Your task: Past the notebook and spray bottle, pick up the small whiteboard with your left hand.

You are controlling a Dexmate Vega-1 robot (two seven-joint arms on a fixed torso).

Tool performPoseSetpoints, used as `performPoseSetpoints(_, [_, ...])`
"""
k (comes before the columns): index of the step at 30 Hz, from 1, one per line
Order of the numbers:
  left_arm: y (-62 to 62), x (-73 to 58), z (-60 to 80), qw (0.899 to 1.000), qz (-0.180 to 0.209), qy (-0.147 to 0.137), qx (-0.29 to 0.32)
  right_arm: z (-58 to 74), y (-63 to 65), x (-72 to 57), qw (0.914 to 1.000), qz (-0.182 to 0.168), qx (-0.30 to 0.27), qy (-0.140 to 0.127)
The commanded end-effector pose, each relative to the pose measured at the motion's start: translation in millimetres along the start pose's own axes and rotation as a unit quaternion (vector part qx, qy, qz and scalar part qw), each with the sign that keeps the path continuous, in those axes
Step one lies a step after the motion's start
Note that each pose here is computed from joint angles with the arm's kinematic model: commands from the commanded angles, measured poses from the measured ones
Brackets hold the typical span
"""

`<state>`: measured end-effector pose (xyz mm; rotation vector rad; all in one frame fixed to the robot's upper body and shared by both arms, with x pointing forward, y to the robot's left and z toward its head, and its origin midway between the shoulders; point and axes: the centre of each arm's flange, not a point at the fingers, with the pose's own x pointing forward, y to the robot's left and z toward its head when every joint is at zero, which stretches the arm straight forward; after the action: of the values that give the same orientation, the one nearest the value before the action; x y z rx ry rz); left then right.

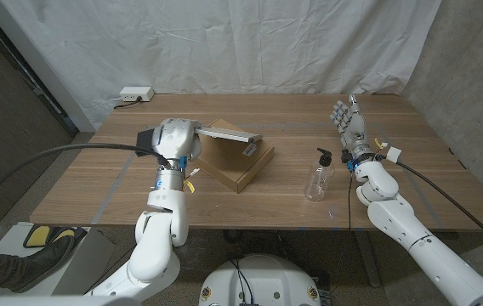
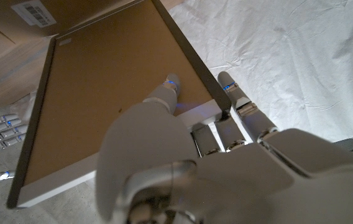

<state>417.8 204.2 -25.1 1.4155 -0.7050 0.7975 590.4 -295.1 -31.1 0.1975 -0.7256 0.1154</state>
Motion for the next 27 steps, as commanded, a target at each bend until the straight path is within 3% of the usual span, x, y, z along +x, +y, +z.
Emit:
performPoseSetpoints(1, [5.9,6.5,4.5,1.000,0.022,-0.011,0.001,2.3,-4.0,-3.6,1.0000,-0.003,-0.001,-0.002])
performPoseSetpoints(27, [23.0,20.8,8.3,0.999,0.045,-0.013,-0.001,1.0,-8.3,1.3,1.0000,0.001,0.000,-0.002])
